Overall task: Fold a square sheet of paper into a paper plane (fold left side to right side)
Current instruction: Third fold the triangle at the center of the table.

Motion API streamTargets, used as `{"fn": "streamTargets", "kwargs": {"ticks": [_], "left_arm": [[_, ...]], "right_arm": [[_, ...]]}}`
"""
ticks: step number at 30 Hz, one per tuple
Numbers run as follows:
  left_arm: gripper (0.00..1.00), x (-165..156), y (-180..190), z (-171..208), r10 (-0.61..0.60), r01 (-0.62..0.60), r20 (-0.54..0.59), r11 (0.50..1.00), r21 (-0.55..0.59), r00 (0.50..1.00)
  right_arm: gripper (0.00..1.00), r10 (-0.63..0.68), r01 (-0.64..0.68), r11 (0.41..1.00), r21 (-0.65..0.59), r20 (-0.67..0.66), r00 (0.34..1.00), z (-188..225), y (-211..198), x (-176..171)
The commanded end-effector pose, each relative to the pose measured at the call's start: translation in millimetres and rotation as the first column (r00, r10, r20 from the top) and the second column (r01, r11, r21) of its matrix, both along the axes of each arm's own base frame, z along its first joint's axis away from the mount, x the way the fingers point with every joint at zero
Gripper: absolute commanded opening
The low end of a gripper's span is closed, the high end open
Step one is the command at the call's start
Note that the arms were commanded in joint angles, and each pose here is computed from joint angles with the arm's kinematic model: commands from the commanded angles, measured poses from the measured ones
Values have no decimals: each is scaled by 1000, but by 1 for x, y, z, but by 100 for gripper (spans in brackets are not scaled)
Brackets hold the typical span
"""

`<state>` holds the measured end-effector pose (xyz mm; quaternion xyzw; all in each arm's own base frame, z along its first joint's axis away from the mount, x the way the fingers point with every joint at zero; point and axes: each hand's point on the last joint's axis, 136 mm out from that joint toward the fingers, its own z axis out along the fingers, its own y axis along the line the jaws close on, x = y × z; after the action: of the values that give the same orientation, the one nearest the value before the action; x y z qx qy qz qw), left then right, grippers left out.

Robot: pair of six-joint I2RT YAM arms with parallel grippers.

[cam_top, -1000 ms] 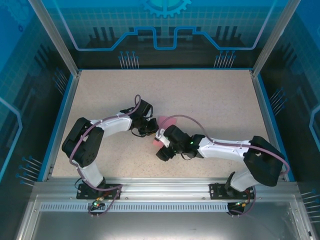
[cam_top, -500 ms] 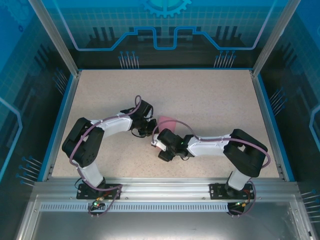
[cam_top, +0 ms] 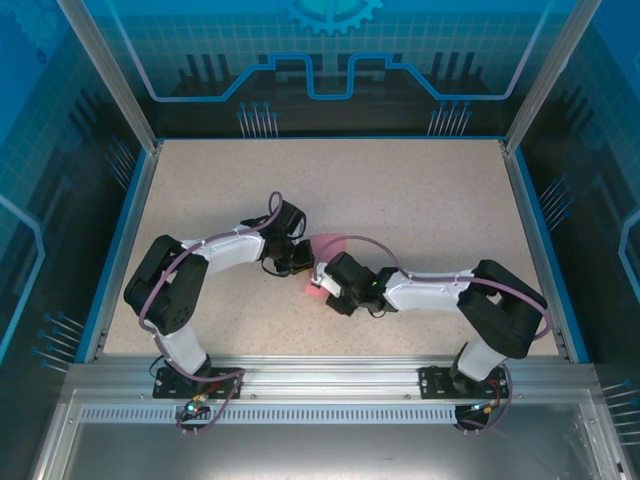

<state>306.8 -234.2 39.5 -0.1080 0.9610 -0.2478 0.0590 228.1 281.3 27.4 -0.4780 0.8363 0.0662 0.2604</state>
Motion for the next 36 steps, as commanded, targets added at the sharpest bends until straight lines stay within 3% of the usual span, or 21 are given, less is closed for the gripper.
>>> {"fn": "streamTargets", "kwargs": {"ticks": [1, 5, 10, 15, 19, 29, 36], "left_arm": [[12, 4, -5, 16, 2, -2, 19, 1000, -6, 1000], [13, 4, -12, 15, -7, 7, 19, 1000, -14, 1000], [14, 4, -18, 17, -7, 7, 15, 1000, -29, 1000], [24, 5, -13, 18, -8, 8, 30, 1000, 4, 1000], [30, 5, -13, 19, -18, 18, 37, 1000, 1, 999], [40, 6, -14, 28, -14, 15, 56, 1000, -25, 998], [40, 2, -14, 22, -8, 9, 36, 1000, -30, 999]], "right_arm": [[34, -6, 4, 999, 49, 33, 999, 16, -5, 3], [59, -10, 6, 997, 72, 54, 998, 25, -9, 1], [77, 5, -12, 999, 37, 163, 987, 35, -6, -3], [85, -22, 19, 1000, 15, 212, 977, 33, -10, -3], [99, -4, 7, 1000, -11, 264, 964, 33, -7, -10], [99, 45, 2, 993, -118, 399, 916, 23, 16, -8], [99, 63, 10, 987, -162, 440, 896, 13, 31, -2]]}}
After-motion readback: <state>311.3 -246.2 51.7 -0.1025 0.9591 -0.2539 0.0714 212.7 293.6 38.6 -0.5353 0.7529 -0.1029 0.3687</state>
